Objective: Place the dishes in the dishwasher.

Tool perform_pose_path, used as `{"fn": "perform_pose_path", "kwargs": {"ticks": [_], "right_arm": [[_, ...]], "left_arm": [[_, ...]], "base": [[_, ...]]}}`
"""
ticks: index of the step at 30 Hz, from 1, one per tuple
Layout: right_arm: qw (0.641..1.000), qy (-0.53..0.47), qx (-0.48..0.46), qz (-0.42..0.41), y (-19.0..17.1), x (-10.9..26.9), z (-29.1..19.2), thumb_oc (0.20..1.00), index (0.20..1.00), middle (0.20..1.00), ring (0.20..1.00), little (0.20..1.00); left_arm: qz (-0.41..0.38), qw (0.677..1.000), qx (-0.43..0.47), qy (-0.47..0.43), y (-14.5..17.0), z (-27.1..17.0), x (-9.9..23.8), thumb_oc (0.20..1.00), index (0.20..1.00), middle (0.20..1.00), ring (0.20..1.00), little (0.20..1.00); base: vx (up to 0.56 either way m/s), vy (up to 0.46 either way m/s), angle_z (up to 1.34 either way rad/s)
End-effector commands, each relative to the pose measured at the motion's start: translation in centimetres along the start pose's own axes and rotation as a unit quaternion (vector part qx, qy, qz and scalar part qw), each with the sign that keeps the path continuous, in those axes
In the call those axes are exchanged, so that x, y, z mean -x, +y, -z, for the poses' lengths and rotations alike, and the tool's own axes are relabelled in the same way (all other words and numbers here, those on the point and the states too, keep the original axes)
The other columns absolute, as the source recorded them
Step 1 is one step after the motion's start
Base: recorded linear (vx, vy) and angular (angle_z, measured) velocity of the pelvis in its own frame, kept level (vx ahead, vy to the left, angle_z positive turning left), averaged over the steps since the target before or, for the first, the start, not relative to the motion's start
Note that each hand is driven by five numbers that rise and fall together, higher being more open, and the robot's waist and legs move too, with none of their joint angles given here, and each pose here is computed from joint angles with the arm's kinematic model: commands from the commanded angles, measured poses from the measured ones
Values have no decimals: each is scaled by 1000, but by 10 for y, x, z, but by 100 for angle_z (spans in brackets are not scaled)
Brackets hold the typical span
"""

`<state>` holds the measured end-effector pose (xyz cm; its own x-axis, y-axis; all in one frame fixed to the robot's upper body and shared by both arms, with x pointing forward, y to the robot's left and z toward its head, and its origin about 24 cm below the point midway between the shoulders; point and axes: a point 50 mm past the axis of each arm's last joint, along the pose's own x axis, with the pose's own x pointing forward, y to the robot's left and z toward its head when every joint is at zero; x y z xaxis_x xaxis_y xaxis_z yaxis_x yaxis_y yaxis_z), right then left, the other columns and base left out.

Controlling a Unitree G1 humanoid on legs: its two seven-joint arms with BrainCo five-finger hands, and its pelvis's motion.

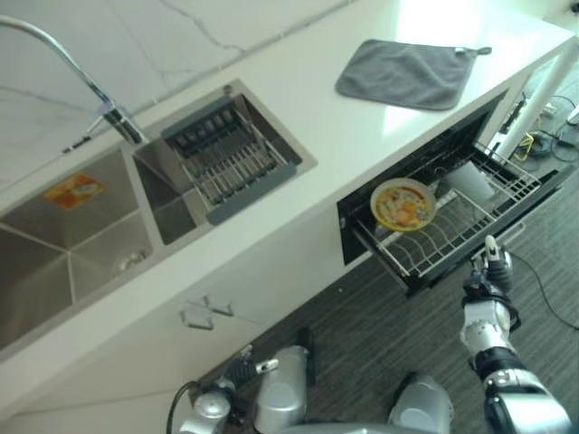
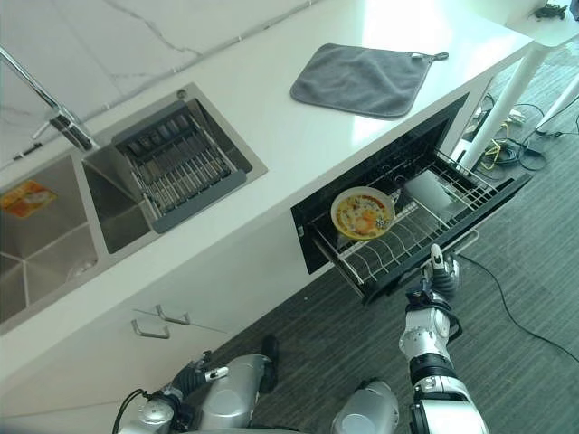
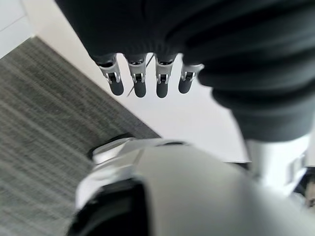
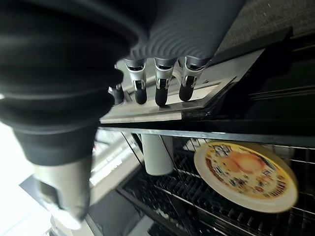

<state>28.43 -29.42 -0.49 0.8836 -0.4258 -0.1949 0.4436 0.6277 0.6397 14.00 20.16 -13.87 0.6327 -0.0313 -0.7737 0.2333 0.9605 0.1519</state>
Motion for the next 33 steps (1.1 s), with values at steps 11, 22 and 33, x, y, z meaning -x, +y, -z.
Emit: {"fn": "perform_pose_path", "kwargs": {"ticks": [11,22,33], "right_arm": [[923,-16,17,-384,173,-40,-104,1000,1000,1000,1000,1000],[892,-52,66,-443,245,-28,-149,1000,1000,1000,1000,1000],[864,-85,95,-488,300,-8,-176,1000,1000,1000,1000,1000]], "left_arm": [[-10,995,8,-94,40,-55,-5,1000,1000,1000,1000,1000],[9,990,1,-139,53,-69,3,1000,1000,1000,1000,1000],[10,984,-56,-169,72,-94,12,1000,1000,1000,1000,1000]], "base": [[-114,57,16],[19,54,3],[16,17,0]]}}
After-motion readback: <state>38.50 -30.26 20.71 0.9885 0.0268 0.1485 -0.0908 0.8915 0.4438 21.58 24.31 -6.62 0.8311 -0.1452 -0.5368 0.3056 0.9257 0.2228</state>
